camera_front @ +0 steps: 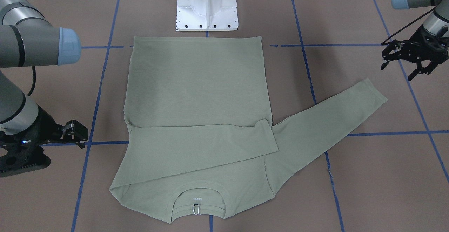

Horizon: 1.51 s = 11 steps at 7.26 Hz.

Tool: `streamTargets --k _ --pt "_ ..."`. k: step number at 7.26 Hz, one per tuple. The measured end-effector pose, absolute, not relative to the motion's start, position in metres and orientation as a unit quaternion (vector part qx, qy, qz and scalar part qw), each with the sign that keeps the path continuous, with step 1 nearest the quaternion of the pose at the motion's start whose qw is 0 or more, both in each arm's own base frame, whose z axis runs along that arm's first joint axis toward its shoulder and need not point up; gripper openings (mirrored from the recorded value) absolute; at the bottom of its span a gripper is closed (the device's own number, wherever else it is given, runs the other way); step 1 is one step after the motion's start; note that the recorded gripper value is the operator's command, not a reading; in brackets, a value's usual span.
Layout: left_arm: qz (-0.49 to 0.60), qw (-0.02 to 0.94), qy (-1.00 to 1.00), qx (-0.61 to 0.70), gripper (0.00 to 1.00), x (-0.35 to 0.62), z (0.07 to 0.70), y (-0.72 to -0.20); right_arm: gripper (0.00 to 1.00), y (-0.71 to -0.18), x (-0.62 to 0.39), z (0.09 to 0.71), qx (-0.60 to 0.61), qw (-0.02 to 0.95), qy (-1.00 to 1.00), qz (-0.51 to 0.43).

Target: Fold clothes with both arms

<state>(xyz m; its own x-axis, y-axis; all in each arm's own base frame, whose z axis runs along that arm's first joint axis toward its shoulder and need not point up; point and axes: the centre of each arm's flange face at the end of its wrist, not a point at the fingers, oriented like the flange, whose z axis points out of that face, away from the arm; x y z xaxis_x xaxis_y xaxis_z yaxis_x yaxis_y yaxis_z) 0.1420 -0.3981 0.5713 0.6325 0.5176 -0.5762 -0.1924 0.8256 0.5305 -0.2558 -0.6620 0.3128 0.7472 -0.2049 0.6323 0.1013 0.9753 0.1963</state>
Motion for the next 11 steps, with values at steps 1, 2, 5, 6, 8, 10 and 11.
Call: streamTargets --k 1,2,5,6,8,10,11 --pt "0.213 0.881 0.369 0.207 1.00 0.157 0.586 -0.390 1.00 -0.658 -0.252 0.319 0.075 0.932 -0.345 -0.082" --pt "0.224 0.882 0.364 0.199 1.00 0.170 0.602 -0.384 1.00 -0.656 -0.250 0.321 0.075 0.932 -0.345 -0.082" --pt "0.245 0.879 0.364 0.188 1.00 0.194 0.631 -0.379 1.00 -0.654 -0.249 0.322 0.075 0.932 -0.345 -0.079" --pt "0.249 0.877 0.365 0.189 0.99 0.200 0.631 -0.380 1.00 -0.654 -0.248 0.322 0.075 0.932 -0.345 -0.078" --pt "0.255 0.876 0.359 0.194 0.93 0.209 0.629 -0.382 1.00 -0.654 -0.248 0.323 0.075 0.933 -0.344 -0.077" --pt "0.262 0.875 0.357 0.198 0.93 0.219 0.627 -0.383 1.00 -0.653 -0.248 0.324 0.074 0.933 -0.344 -0.077" --pt "0.264 0.874 0.357 0.198 0.93 0.222 0.627 -0.383 1.00 -0.653 -0.248 0.325 0.073 0.933 -0.344 -0.076"
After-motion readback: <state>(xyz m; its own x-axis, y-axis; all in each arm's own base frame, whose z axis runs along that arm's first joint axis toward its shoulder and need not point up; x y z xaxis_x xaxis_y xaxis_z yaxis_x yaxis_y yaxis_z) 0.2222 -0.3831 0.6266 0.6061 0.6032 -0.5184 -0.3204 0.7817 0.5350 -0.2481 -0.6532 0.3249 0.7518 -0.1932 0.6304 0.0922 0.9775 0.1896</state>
